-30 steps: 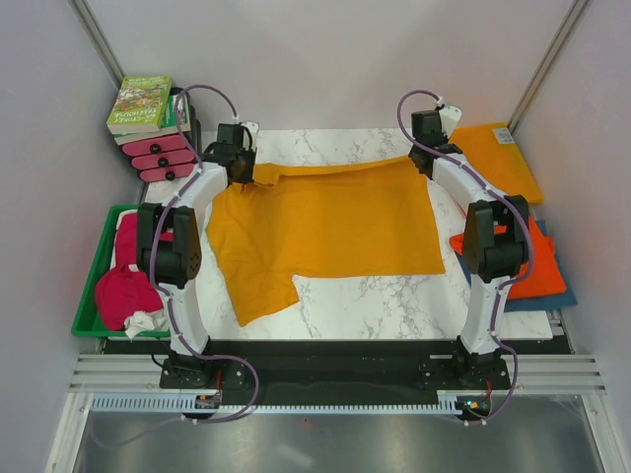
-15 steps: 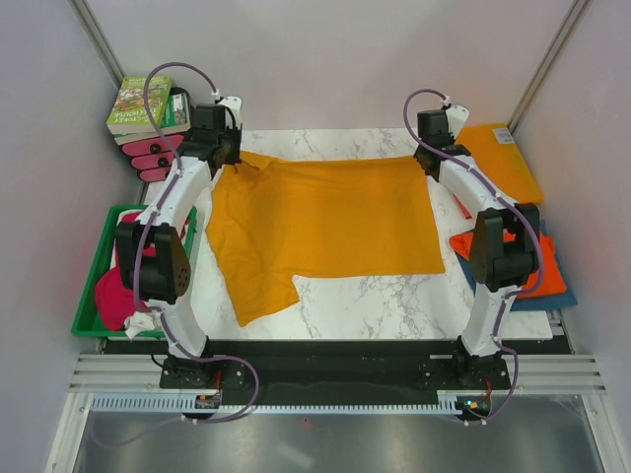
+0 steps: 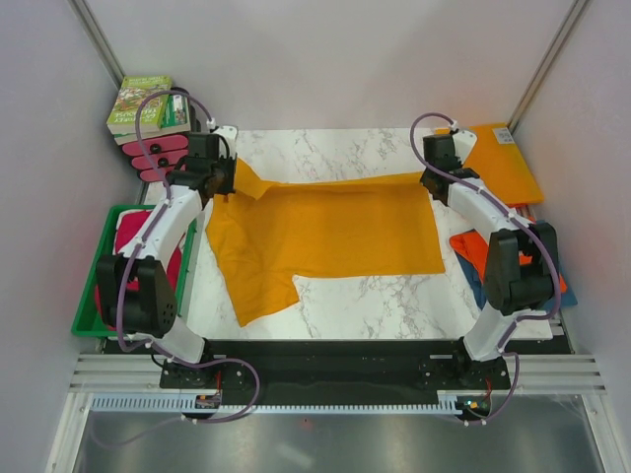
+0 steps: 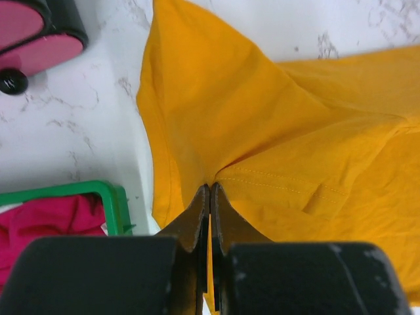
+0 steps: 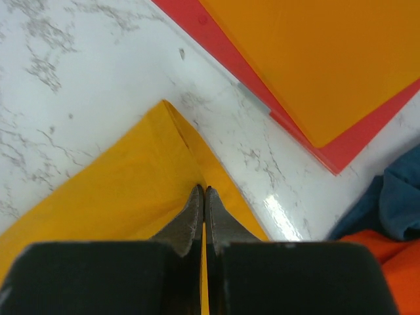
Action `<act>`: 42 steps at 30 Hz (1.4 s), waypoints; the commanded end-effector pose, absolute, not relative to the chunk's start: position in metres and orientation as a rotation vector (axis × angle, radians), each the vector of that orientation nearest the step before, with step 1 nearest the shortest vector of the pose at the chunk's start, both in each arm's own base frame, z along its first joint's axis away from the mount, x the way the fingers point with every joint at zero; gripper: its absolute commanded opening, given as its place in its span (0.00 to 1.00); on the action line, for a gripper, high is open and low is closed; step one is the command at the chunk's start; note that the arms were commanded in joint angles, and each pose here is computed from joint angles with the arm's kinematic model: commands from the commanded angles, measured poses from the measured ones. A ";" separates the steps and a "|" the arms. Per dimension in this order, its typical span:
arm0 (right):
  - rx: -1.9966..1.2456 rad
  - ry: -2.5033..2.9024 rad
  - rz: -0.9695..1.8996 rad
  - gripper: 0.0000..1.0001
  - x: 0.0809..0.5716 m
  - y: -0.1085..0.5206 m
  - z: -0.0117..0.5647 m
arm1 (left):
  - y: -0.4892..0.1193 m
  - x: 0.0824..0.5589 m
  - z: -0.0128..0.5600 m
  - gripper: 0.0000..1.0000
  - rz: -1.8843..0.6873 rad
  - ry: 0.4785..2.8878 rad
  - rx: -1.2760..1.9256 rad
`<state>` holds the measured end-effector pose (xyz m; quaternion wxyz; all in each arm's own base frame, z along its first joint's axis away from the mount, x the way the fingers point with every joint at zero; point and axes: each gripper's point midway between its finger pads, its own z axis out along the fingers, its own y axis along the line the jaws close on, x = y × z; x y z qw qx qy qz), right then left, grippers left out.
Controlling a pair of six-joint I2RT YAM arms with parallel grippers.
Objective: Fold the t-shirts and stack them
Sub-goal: Fold the flattened tshirt in 1/3 of the way
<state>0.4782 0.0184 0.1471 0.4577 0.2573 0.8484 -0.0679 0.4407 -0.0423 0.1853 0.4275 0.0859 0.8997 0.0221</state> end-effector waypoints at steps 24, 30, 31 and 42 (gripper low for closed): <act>0.759 2.308 -0.263 0.00 0.417 0.013 0.026 | -0.032 0.392 0.061 0.02 0.096 2.543 0.346; 0.754 2.312 -0.269 0.00 0.418 0.013 0.023 | -0.031 0.397 0.057 0.02 0.108 2.545 0.335; 0.755 2.300 -0.260 0.00 0.421 0.014 0.026 | -0.031 0.398 0.059 0.02 0.109 2.538 0.333; 0.711 2.110 -0.164 0.00 0.510 0.024 0.129 | -0.031 0.483 0.167 0.02 0.114 2.272 0.235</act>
